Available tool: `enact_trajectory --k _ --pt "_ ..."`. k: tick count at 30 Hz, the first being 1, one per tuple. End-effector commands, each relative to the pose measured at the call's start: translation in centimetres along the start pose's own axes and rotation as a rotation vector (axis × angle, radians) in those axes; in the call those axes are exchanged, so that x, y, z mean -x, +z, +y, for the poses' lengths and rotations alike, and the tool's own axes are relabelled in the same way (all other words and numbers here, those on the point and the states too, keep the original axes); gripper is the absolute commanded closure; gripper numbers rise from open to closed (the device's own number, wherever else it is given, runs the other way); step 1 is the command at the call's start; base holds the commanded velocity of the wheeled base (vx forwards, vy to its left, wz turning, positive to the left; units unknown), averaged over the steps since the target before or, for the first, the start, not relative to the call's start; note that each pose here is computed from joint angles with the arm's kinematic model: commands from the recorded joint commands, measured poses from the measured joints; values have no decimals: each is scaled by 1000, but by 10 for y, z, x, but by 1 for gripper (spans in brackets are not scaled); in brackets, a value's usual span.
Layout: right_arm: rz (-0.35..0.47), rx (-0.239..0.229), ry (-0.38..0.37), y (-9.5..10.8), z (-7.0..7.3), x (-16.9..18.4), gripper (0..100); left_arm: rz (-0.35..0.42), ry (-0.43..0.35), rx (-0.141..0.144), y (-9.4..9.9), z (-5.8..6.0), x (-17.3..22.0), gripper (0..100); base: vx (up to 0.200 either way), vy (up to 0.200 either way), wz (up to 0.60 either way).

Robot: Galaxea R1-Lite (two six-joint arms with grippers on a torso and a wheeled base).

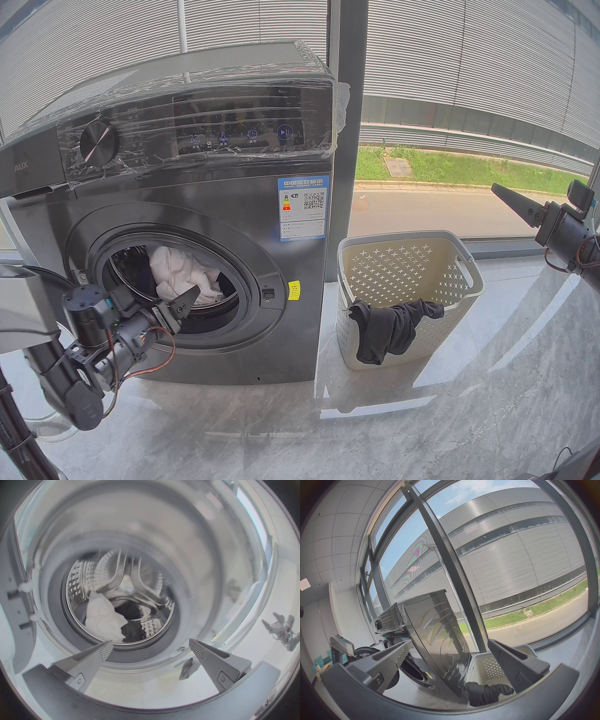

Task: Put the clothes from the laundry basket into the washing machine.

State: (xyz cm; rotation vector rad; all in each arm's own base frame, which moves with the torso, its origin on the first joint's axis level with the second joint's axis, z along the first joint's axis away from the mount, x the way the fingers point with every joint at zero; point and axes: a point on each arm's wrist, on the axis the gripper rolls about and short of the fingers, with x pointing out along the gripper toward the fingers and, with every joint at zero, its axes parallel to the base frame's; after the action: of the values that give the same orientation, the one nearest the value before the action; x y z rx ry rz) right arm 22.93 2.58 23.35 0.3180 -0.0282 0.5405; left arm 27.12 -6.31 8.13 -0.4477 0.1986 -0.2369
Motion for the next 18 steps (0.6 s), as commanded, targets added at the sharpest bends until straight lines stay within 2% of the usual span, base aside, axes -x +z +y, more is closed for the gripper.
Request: enact_trajectory --k 1,5,8,10,12,15,18 --pt "29 33 20 -17 17 37 0 -224 -163 -65 45 -38 129 0 0 0 0" --pt "30 30 29 -24 25 56 0 -318 -150 -86 67 -36 123 0 0 0 0" --pt "29 29 29 -28 28 66 0 -360 -176 -120 79 -42 117 0 0 0 0" --pt "28 30 30 -29 30 69 0 -342 -169 -124 77 -40 116 0 0 0 0" --pt "25 31 27 -29 30 71 0 -318 -158 -114 72 -38 118 0 0 0 0" --pt "19 32 25 -29 31 73 0 -286 -146 -109 64 -34 124 0 -200 0 0" --pt "18 33 25 -29 31 74 0 -283 -145 -109 63 -33 124 0 -200 0 0"
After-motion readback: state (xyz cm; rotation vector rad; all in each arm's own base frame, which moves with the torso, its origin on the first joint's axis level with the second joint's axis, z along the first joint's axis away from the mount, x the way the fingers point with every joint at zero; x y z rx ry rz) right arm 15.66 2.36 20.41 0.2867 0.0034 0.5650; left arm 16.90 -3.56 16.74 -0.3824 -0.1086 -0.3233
